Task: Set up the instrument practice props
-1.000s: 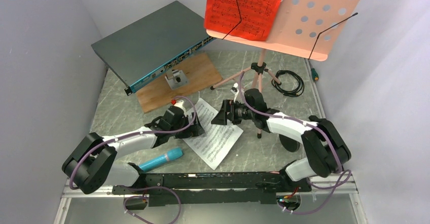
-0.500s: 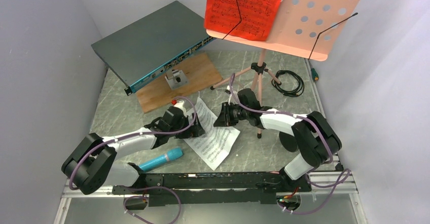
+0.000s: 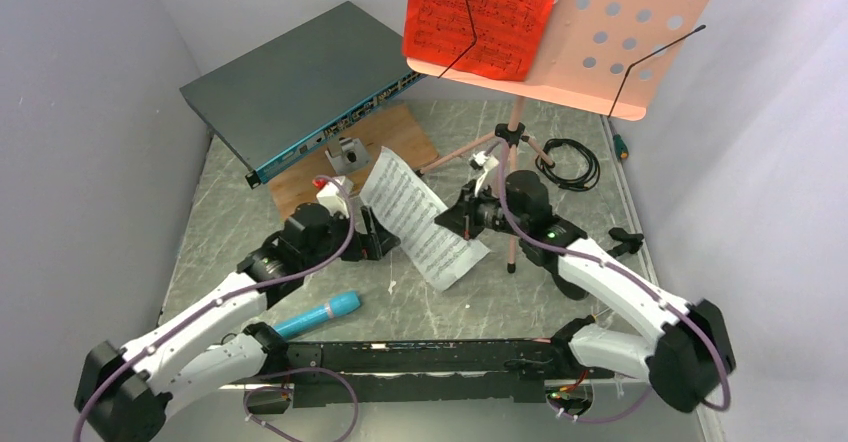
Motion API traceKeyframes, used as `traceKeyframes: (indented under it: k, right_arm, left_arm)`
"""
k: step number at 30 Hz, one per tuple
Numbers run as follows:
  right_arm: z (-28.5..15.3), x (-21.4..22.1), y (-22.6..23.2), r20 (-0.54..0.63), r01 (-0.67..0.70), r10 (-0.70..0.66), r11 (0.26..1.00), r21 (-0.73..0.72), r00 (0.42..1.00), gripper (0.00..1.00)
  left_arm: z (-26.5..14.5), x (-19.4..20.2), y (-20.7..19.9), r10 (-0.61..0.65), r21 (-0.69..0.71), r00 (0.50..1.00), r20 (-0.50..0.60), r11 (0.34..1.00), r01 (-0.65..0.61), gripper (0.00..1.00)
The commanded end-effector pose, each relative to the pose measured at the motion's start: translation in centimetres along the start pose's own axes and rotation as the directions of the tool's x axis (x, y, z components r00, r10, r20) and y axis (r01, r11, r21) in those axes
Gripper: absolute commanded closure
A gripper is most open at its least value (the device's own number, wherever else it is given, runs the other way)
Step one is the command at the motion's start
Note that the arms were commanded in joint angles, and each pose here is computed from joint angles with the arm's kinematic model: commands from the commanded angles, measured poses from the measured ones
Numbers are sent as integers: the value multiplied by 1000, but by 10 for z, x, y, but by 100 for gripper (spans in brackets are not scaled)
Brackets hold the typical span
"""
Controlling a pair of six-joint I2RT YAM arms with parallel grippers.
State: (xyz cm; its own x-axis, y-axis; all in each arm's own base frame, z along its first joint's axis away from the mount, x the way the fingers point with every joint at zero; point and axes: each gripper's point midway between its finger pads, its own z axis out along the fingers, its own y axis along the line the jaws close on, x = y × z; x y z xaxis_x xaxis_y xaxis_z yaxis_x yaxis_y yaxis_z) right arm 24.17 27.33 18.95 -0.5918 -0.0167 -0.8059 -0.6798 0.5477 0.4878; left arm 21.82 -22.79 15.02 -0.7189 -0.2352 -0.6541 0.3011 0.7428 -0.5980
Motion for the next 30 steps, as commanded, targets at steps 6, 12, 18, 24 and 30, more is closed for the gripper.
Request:
traceKeyframes:
  k: [6,12,18,24,30]
  right_arm:
    - [-69,-70,50,266,294,-281,956,-6,922,100]
    - [-117,-109,87,397,392,-366,920,16,842,100]
    - [-155,-137,124,519,449,-381,894,-4,765,100]
    - [-179,-146,155,573,486,-361,871,-76,736,100]
    - [-193,-148,167,603,488,-339,867,-97,722,100]
  left_arm:
    - [-70,-68,-59,-20,183,963,270,983,-31,1]
    - [-94,-87,-80,-90,307,921,379,951,-33,1]
    - [-101,-99,-120,-142,491,911,388,868,-74,1]
    - [-104,-104,-160,-129,655,916,381,737,-168,1]
    - [-114,-113,-190,-98,738,913,397,626,-253,1]
